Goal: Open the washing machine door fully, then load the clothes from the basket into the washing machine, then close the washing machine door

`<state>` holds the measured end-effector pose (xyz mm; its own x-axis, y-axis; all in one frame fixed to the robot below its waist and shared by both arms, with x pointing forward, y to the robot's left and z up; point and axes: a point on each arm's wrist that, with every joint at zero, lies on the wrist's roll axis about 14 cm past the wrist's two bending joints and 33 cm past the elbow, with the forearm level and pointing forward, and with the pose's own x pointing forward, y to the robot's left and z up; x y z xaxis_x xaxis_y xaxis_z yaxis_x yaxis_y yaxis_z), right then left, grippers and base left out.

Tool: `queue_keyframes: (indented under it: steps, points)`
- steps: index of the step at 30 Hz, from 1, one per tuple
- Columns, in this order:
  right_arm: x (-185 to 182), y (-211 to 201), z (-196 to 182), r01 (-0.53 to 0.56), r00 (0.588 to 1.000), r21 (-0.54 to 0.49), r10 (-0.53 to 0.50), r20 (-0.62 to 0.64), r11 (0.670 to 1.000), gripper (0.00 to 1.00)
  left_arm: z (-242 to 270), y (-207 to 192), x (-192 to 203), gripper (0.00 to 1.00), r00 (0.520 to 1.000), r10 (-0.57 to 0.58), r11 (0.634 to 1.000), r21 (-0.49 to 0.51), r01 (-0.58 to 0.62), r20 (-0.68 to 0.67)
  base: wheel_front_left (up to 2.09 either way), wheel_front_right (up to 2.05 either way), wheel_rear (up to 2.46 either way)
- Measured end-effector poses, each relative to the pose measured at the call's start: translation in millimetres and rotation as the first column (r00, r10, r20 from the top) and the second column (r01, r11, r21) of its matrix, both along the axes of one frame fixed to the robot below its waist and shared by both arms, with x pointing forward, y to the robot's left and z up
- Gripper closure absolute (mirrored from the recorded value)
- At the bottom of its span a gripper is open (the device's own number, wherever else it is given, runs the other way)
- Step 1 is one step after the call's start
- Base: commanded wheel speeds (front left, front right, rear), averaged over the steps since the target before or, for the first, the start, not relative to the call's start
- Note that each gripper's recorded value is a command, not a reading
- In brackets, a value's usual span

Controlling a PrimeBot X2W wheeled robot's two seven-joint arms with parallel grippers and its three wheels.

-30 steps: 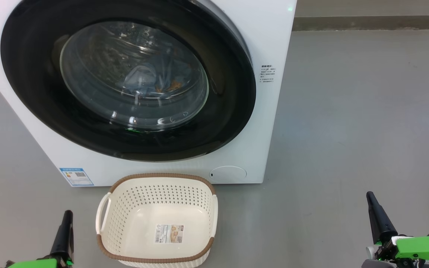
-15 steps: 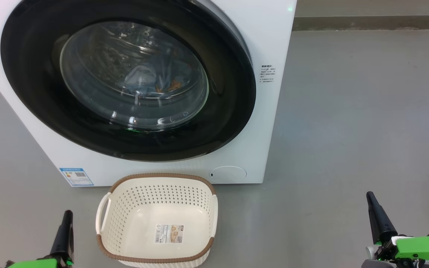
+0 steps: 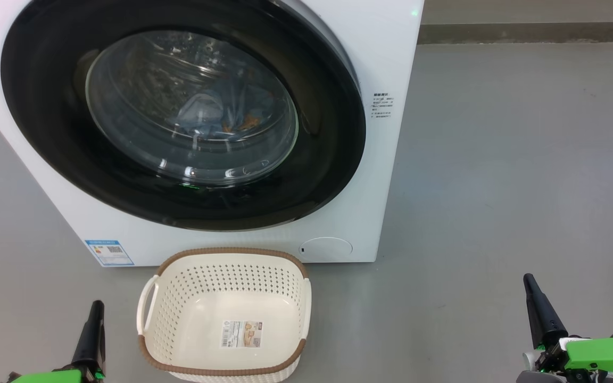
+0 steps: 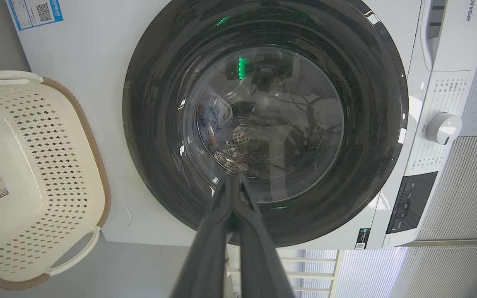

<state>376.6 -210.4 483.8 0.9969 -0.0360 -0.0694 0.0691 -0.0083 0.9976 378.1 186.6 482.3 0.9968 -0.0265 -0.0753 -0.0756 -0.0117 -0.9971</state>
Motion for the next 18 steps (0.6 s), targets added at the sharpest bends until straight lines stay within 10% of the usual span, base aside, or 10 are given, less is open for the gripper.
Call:
queue_keyframes:
  steps: [18]
  points:
    - [0.0, -0.1, 0.0, 0.001, 1.0, 0.0, -0.001, 0.0, 1.0, 1.0, 0.0, 0.0, 0.0, 1.0, 1.0, 0.0, 1.0, 0.0, 0.0, 0.0, 0.0, 0.0, 0.0]
